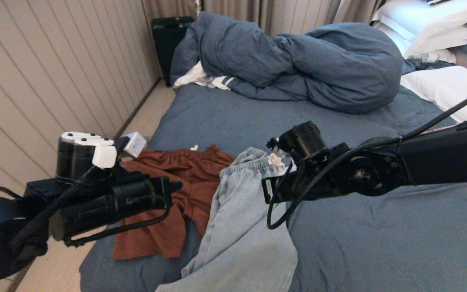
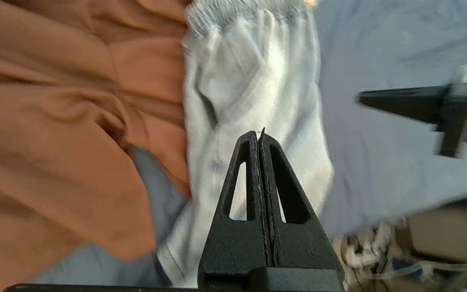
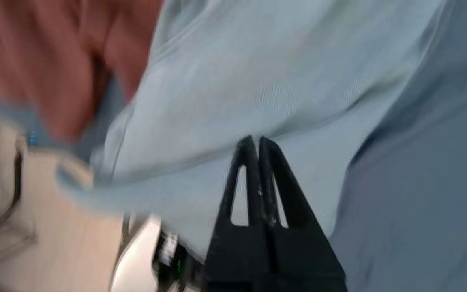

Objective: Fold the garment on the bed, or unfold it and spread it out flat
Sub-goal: Fold the blue shorts

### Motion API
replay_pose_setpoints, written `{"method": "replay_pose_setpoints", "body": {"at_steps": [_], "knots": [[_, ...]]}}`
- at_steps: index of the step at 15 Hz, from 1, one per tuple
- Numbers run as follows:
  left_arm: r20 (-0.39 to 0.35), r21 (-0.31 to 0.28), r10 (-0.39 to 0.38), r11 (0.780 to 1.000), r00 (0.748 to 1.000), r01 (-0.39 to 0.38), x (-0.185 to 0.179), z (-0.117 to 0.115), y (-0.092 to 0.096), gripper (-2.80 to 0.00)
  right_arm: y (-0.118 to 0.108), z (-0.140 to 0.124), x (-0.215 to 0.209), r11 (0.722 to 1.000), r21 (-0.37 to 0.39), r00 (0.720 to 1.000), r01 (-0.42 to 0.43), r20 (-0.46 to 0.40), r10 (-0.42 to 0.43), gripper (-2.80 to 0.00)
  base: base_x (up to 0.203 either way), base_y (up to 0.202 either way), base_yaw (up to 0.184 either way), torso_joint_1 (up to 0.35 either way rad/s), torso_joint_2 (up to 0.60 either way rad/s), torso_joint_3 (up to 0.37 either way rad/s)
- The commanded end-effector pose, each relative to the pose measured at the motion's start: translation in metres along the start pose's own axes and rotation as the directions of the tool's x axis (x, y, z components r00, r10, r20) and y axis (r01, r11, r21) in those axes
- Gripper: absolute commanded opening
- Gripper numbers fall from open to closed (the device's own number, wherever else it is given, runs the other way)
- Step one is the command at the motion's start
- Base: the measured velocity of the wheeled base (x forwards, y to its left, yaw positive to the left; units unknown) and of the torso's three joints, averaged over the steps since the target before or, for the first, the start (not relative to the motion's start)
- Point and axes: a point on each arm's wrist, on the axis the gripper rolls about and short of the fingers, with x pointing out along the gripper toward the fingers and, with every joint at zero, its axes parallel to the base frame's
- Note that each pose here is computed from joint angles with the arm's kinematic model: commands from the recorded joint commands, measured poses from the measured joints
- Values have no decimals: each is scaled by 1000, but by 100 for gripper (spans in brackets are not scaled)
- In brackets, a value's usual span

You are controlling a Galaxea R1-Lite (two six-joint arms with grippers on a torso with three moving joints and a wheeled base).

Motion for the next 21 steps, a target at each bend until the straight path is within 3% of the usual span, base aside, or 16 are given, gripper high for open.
{"method": "replay_pose_setpoints", "body": {"at_steps": [1, 4, 5, 11, 16, 21], "knots": [[-37, -19, 42, 999, 998, -43, 24, -4, 13, -280, -20, 17, 4, 999, 44, 997, 28, 69, -31, -280, 0, 0, 0, 0, 0, 0], [-38, -19, 43, 999, 998, -44, 22, -5, 13, -280, -42, 24, 24, 995, 66, 993, 74, 89, -80, -280, 0, 0, 0, 0, 0, 0], [-38, -20, 45, 999, 998, -46, 21, -6, 13, -280, -51, 24, 33, 993, 68, 992, 97, 78, -102, 0, 0, 0, 0, 0, 0, 0], [-35, -19, 44, 999, 998, -45, 15, -7, 13, -280, -70, 34, 76, 989, 64, 983, 132, 124, -139, 0, 0, 0, 0, 0, 0, 0], [-22, -17, 38, 999, 999, -38, 7, -6, 11, -280, -79, 28, 134, 959, 71, 952, 276, 120, -282, 0, 0, 0, 0, 0, 0, 0], [-35, -16, 36, 999, 999, -36, 8, -9, 12, -280, -84, 28, 173, 941, 83, 931, 329, 141, -338, 0, 0, 0, 0, 0, 0, 0]]}}
